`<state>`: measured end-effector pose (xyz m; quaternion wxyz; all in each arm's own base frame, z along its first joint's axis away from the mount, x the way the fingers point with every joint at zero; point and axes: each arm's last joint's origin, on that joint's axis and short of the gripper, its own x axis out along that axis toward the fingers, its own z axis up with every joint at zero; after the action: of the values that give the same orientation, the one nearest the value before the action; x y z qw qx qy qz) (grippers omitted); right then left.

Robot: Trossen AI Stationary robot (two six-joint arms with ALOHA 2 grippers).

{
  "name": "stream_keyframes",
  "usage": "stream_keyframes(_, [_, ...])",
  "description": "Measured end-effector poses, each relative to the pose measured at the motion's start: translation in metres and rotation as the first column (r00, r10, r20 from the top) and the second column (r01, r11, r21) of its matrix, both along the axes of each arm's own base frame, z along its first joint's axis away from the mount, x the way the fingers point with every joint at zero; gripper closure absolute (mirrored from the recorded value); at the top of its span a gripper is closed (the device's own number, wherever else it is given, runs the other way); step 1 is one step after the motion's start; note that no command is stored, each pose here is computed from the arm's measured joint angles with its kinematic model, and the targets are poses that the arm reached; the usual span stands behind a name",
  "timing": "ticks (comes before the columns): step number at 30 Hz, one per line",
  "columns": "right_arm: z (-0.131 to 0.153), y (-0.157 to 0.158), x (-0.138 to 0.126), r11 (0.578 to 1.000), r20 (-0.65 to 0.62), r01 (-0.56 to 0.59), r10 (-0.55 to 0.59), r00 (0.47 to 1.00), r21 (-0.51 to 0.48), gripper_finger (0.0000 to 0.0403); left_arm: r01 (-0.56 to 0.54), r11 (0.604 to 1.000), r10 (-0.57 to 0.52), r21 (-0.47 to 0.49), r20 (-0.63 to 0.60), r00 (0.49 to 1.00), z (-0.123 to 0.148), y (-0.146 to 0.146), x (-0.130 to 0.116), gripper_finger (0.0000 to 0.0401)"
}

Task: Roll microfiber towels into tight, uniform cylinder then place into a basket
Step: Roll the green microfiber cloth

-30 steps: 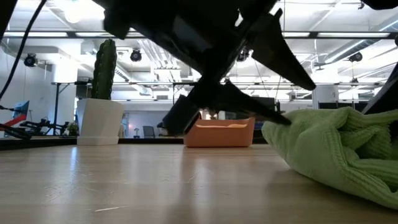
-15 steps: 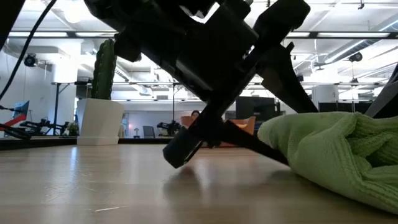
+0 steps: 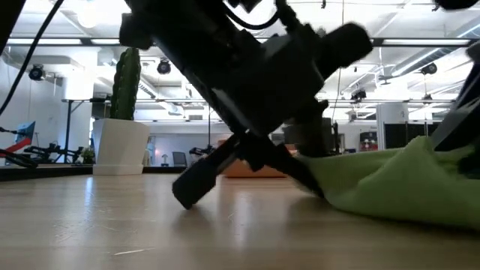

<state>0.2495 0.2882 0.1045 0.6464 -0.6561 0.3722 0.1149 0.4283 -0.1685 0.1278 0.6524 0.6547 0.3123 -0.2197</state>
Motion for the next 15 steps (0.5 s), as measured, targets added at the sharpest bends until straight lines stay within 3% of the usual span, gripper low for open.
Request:
stream_keyframes(4, [0.008,-0.012,-0.008,0.996,-0.009,0.07,-0.07,0.997,-0.054,0.0391,-0.169,0.984,0.167,-0.051,-0.049,0.985,0.005,0.0,-0.002,0.0396])
stream_keyframes(7, [0.023,-0.019,-0.012,0.99,0.028,0.143,-0.142,0.989,-0.018,0.0379,-0.343,0.937,0.342,-0.063,-0.016,0.939,0.006,0.003,-0.005,0.0397])
stream_keyframes(10, [0.033,-0.023,-0.019,0.977,0.047,0.207,-0.21,0.977,0.053,0.0361,-0.502,0.864,0.503,-0.037,0.011,0.864,0.004,0.009,-0.01,0.0398])
stream_keyframes(15, [0.046,-0.032,-0.027,0.93,0.082,0.325,-0.342,0.936,0.171,0.0328,-0.688,0.696,0.705,-0.207,0.017,0.709,0.007,0.013,-0.013,0.0398])
